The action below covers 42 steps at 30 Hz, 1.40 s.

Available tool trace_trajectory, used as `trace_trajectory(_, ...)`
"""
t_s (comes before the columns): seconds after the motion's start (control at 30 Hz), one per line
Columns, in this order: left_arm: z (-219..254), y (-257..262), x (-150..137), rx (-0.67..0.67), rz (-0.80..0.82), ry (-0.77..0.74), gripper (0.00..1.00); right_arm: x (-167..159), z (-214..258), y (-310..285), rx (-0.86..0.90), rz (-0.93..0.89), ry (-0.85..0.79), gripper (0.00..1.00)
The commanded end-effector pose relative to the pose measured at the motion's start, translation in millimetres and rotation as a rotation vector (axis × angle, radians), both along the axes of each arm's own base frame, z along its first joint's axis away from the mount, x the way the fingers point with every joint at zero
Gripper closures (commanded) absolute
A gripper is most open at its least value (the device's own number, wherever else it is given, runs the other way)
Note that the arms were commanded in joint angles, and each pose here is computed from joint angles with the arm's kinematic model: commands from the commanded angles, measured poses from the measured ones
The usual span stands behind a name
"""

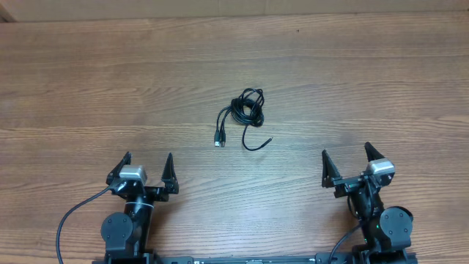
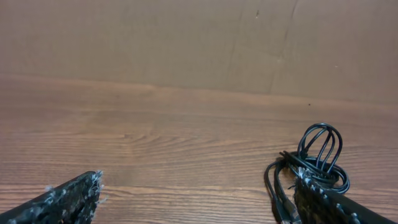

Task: Untangle cables
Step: 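Raise both arms and move grippers toward the black cable bundle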

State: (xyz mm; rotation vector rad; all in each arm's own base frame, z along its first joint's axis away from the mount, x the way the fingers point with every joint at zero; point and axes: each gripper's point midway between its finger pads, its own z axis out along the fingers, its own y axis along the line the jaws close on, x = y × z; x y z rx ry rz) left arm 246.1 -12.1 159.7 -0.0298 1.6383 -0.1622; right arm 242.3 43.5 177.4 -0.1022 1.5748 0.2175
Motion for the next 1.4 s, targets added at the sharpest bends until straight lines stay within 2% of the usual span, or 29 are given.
trace_trajectory(0.0, 25.1, -0.3, -2.6, 0.093, -0.002, -0.071, 0.0, 0.1, 13.1, -3.6, 0.007, -0.018, -0.058, 0.0)
trace_trajectory(0.13, 85.6, -7.1, -15.4, 0.115, -0.033, -0.206, 0.0, -6.3, 49.3, -4.3, 0.006, -0.019, -0.147, 0.0)
trace_trajectory(0.3, 155.8, -33.9, -46.3, 0.238, -0.167, -0.386, 0.0, -19.2, 91.8, -0.7, 0.014, 0.01, -0.235, 0.0)
trace_trajectory(0.43, 192.0, -39.5, -67.5, 0.253, -0.189, -0.459, 0.0, -34.0, 126.0, 7.5, 0.014, 0.066, -0.316, 0.0)
trace_trajectory(0.7, 249.6, -41.2, -109.9, 0.206, -0.193, -0.533, 0.0, -106.4, 236.6, 23.6, -0.007, 0.203, -0.6, 0.0)
trace_trajectory(0.8, 267.7, -50.4, -122.3, 0.205, -0.249, -0.543, 0.0, -129.9, 261.6, 25.8, -0.015, 0.23, -0.662, 0.0)
trace_trajectory(1.03, 305.2, -78.0, -124.4, 0.204, -0.441, -0.417, 0.0, -165.4, 288.8, 34.8, -0.016, 0.316, -0.726, 0.0)
trace_trajectory(1.23, 330.7, -105.6, -111.2, 0.172, -0.668, -0.205, 0.0, -176.1, 301.8, 33.8, 0.015, 0.329, -0.662, 0.0)
trace_trajectory(1.37, 332.1, -114.2, -94.7, 0.076, -0.76, 0.014, 0.0, -176.3, 312.6, 34.2, 0.019, 0.332, -0.557, 0.0)
